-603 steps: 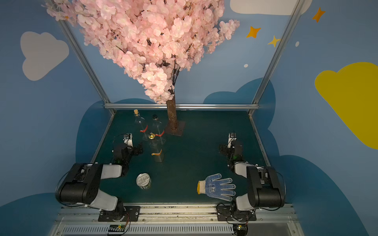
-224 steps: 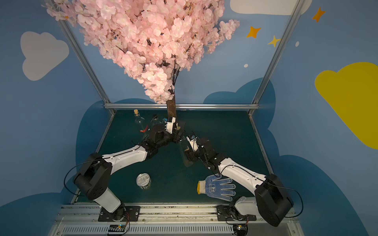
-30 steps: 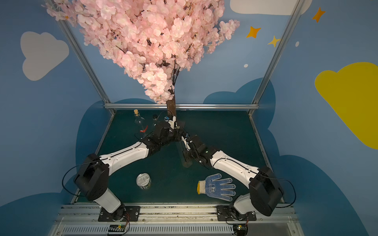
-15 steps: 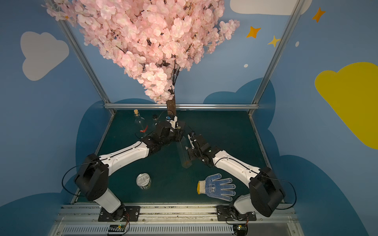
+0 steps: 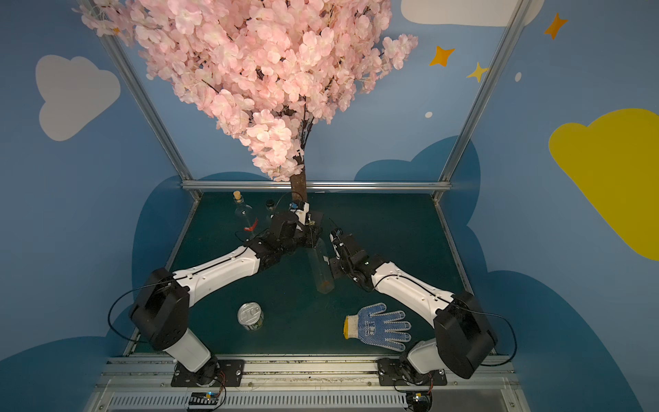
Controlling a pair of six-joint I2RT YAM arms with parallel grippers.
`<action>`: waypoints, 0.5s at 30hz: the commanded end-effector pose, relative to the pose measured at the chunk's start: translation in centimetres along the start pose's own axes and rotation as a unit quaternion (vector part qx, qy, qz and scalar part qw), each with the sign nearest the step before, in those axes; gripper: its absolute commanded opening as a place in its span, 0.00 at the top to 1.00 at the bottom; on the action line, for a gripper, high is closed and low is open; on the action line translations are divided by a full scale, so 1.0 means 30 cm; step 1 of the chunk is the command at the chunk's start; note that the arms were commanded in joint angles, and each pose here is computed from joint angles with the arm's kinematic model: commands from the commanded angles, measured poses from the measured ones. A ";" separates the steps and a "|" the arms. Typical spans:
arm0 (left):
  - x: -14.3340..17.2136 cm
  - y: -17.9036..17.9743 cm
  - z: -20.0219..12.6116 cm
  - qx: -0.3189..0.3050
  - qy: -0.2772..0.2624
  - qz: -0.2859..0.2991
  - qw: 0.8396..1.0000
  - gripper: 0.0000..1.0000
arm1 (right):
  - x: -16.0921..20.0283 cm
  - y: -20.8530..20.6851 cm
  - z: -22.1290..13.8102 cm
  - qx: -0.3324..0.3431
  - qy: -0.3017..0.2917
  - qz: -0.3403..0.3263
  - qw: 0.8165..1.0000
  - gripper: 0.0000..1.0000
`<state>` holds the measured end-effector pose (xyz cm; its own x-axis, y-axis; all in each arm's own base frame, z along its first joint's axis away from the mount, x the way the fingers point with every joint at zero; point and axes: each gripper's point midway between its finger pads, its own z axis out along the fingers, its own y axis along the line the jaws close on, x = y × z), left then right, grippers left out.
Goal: Remove the label from the bottle
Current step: Tear open the label from the bottle.
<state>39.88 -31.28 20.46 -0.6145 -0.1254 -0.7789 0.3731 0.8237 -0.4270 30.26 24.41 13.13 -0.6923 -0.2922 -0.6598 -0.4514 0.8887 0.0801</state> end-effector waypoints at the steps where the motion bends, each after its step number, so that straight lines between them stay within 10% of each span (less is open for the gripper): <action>1: 0.086 0.035 0.018 -0.015 0.049 0.021 0.998 0.98 | -0.008 -0.015 -0.019 0.006 -0.010 0.002 1.000 1.00; 15: 0.089 0.031 0.017 -0.010 0.046 0.022 0.999 0.98 | -0.013 0.000 -0.033 -0.005 -0.016 -0.005 1.000 1.00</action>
<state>39.87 -31.31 20.48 -0.6140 -0.1245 -0.7794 0.3754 0.8226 -0.4271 30.17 24.38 13.28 -0.6872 -0.2960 -0.6634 -0.4574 0.8858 0.0787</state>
